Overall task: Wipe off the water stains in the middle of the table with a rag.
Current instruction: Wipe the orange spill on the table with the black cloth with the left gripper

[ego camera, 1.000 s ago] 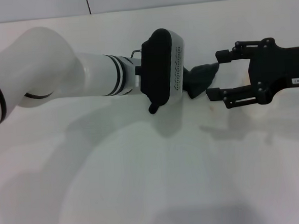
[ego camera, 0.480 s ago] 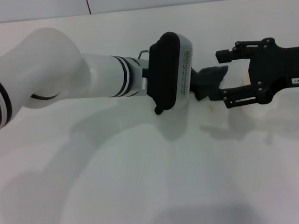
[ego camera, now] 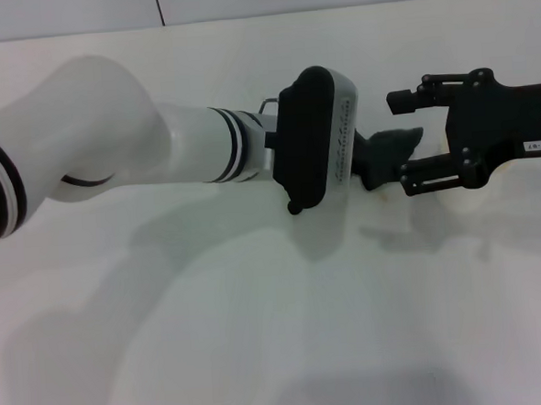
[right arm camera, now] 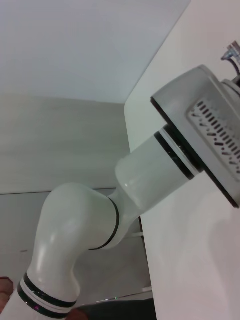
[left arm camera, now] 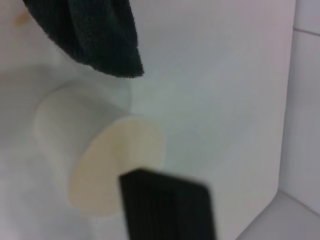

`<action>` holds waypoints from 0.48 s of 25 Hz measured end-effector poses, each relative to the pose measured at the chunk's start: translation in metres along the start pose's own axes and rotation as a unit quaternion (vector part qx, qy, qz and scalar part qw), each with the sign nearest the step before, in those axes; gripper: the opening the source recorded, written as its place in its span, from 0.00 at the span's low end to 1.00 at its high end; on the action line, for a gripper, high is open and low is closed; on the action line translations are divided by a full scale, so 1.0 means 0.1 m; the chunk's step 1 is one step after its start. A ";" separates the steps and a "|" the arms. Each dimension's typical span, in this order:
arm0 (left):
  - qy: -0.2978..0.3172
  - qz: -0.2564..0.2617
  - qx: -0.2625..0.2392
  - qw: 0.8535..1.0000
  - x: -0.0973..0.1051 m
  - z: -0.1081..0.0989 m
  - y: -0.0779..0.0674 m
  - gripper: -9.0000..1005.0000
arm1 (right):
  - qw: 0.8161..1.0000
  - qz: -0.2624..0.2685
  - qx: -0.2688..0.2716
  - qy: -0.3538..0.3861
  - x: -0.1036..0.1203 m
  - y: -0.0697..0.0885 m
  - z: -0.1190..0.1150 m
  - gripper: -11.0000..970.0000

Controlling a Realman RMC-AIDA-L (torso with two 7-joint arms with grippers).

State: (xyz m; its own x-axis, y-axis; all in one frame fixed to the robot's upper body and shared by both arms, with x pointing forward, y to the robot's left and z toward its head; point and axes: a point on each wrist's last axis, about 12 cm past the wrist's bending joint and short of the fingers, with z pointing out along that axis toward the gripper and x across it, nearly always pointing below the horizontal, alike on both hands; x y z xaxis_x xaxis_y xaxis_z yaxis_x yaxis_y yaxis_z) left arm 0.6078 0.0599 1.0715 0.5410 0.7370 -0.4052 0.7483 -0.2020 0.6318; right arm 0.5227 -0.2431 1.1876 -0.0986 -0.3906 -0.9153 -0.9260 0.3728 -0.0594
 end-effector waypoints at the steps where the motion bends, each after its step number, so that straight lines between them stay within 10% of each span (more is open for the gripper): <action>1: -0.001 0.002 0.002 1.000 -0.01 0.00 -0.01 0.11 | 1.000 0.000 0.000 0.000 0.00 0.00 0.00 0.85; 12: -0.014 0.009 0.022 1.000 -0.08 0.03 -0.12 0.12 | 1.000 -0.002 0.001 -0.001 -0.01 -0.01 0.01 0.85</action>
State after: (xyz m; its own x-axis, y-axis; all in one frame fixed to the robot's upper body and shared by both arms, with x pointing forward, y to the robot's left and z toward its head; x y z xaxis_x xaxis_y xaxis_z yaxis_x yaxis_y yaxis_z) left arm 0.5956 0.0545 1.0646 0.5642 0.7151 -0.4127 0.7543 -0.2432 0.6098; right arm 0.5236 -0.2424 1.1888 -0.0935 -0.3905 -0.9159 -0.9258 0.3725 -0.0643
